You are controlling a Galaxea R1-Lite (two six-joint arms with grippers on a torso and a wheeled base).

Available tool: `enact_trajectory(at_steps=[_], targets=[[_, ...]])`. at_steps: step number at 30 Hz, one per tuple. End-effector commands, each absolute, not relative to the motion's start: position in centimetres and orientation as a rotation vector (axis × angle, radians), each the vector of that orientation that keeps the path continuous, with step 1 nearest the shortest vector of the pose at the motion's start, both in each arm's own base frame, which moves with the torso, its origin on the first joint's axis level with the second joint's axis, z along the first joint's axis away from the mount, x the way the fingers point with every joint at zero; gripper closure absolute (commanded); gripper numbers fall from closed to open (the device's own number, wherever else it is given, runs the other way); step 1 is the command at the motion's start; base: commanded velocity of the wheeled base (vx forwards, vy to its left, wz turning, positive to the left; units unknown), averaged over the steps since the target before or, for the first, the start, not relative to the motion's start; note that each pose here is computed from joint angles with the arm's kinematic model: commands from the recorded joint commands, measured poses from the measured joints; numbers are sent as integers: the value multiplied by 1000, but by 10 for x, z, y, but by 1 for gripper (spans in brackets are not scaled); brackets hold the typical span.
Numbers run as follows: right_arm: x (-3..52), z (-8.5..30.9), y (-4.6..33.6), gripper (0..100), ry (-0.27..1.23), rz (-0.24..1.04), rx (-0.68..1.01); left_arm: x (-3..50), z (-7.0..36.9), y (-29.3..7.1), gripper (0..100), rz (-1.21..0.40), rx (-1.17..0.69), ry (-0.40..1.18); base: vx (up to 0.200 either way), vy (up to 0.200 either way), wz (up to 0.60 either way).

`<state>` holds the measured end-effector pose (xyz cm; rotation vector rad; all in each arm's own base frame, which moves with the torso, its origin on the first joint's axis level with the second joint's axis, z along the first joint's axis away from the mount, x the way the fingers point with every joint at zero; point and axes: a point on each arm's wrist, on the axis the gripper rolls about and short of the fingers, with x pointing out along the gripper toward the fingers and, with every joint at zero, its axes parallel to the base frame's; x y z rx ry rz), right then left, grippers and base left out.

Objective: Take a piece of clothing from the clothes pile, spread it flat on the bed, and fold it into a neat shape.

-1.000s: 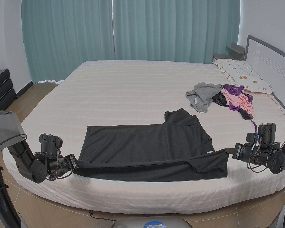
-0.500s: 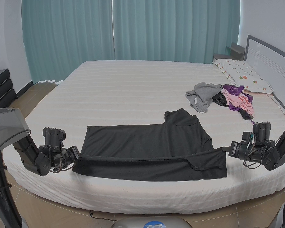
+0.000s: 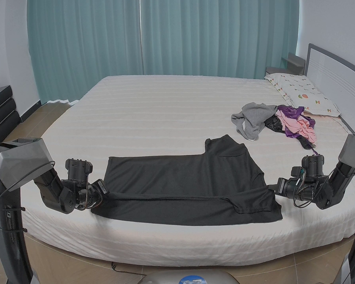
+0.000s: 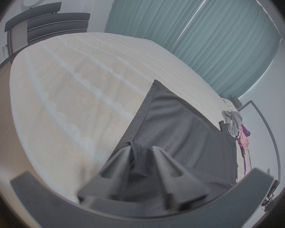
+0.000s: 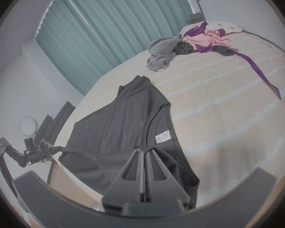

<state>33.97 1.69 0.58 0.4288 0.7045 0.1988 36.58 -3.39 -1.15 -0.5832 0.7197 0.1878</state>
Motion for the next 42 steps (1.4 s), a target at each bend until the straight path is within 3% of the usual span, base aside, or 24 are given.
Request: enact_trajectory(at_steps=[1, 15, 17, 23, 29, 42], targets=[[343, -6, 19, 0, 731, 202, 432, 370, -25, -35, 0, 197, -582, 743, 0, 0, 0], [335, 14, 15, 0, 705, 138, 629, 366, 3, -20, 0, 221, -653, 664, 0, 0, 0], [327, 12, 16, 0, 736, 103, 718, 362, 12, -19, 0, 222, -713, 648, 0, 0, 0], [318, 8, 18, 0, 774, 63, 805, 359, 14, -19, 0, 224, -719, 656, 200, 0, 0], [311, 3, 17, 0, 747, 69, 831, 357, 11, -19, 0, 222, -720, 670, 200, 0, 0], [306, -1, 19, 0, 762, 71, 829, 320, 47, -19, 0, 59, -792, 815, 0, 0, 0]])
